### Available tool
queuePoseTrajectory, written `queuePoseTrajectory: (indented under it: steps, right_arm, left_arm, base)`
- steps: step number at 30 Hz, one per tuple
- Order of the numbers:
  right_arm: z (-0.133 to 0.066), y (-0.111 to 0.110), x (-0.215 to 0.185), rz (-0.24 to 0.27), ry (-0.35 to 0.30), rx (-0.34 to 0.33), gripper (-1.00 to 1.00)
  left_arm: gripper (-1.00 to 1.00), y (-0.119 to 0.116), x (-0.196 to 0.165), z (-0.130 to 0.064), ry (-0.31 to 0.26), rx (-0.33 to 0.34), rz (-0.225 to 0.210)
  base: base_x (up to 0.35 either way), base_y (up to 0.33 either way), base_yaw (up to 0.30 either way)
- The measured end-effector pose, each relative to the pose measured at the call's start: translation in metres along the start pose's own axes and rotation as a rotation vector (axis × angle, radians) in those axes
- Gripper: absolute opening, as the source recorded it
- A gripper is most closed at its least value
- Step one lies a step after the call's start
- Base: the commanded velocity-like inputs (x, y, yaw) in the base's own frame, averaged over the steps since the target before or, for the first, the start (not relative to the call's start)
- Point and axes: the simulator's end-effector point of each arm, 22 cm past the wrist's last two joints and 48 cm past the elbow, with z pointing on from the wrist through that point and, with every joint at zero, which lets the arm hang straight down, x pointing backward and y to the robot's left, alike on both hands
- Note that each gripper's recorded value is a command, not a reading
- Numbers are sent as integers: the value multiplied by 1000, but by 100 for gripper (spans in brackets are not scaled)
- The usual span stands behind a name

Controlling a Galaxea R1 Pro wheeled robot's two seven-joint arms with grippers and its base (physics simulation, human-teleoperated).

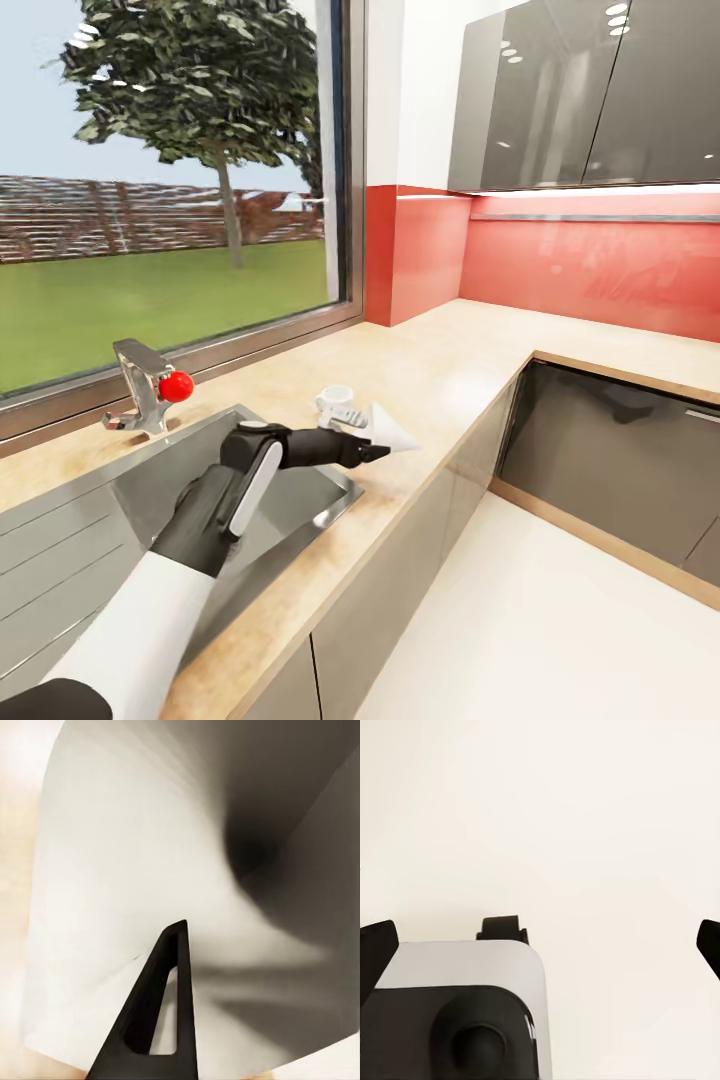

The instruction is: Set up a coffee station on the kitchen countertop: keep the coffee maker on the countertop, move the bottle of coffee from the kitchen shelf to the counter next to the coffee maker, place a paper coffee filter on top of the coffee maker, put the saucer next to the coffee maker with the coffee cup on the saucer, and place the electric kettle next to the coffee maker.

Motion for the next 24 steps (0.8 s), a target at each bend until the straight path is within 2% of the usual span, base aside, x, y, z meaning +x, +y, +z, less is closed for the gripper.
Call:
queuePoseTrajectory:
  steps: [6, 7, 8, 9, 13, 24]
  right_arm:
    - [0, 1, 0, 1, -1, -1, 100]
    - [0, 1, -1, 3, -2, 0, 100]
    - [0, 1, -1, 4, -3, 0, 100]
    - [0, 1, -2, 2, -5, -1, 100]
    - [0, 1, -4, 2, -10, -1, 100]
    - [-1, 2, -8, 3, -20, -3, 100]
  left_arm:
    - [-100, 3, -6, -7, -13, -10, 14]
    - [-100, 20, -13, -17, -40, -39, -10]
    - [-100, 24, -14, -20, -44, -46, -14]
    - [-100, 36, -12, -26, -41, -76, -12]
    - [-100, 55, -11, -35, -38, -138, -7]
    - [-100, 59, -14, -42, -43, -162, 1]
  base:
    - [-105, -55, 0]
    - [-277, -145, 12]
    - [-294, -124, 112]
    - [-299, -115, 138]
    - [-308, -80, 183]
    - [-323, -9, 231]
